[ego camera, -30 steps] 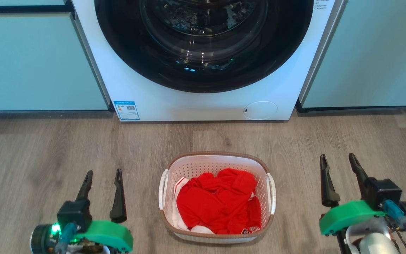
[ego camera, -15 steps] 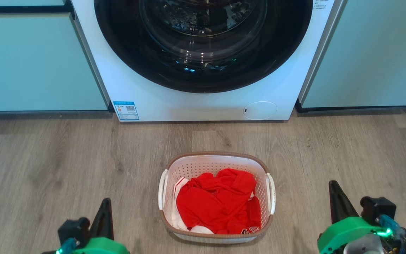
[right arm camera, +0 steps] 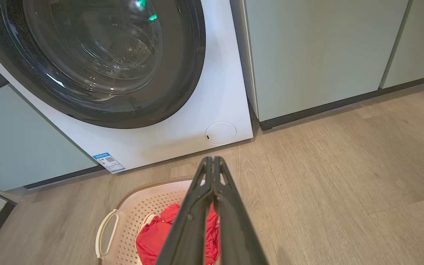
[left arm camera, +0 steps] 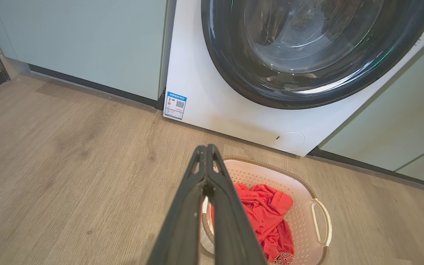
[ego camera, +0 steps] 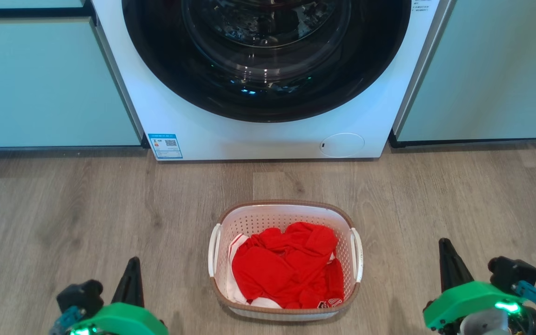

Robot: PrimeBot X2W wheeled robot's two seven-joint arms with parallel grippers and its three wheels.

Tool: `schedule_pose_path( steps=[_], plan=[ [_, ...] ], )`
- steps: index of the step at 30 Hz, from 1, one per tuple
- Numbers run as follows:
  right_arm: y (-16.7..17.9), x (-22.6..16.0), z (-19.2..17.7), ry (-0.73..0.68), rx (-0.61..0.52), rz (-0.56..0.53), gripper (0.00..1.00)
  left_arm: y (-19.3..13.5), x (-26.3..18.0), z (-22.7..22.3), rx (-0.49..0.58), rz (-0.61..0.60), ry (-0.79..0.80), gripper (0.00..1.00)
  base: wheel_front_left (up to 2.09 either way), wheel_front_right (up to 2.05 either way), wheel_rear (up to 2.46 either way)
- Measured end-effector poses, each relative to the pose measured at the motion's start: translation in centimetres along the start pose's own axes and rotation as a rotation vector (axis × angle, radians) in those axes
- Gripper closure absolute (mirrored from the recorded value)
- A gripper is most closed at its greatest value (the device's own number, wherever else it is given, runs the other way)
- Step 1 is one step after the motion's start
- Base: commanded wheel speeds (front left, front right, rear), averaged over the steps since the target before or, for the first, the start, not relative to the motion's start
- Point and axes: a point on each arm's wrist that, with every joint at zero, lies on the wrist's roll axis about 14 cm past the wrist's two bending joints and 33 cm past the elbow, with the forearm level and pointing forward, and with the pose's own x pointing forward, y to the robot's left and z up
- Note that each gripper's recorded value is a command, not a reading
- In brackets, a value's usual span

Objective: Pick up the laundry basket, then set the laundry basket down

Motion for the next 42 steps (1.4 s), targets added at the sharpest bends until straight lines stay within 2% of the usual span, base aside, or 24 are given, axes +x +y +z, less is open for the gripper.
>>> schedule_pose_path(
  steps=[22, 42],
  plan=[
    [-1.4, 0.0, 0.2, 0.003, 0.256, -0.065, 1.00, 1.0, 0.7, 0.2, -0.258, 0.039, 0.031, 1.00, 0.00, 0.00, 0.00],
    [-2.3, 0.4, 0.8, -0.011, 0.490, -0.101, 1.00, 0.9, 1.8, 1.1, -0.497, 0.026, 0.036, 1.00, 0.00, 0.00, 0.00]
  ],
)
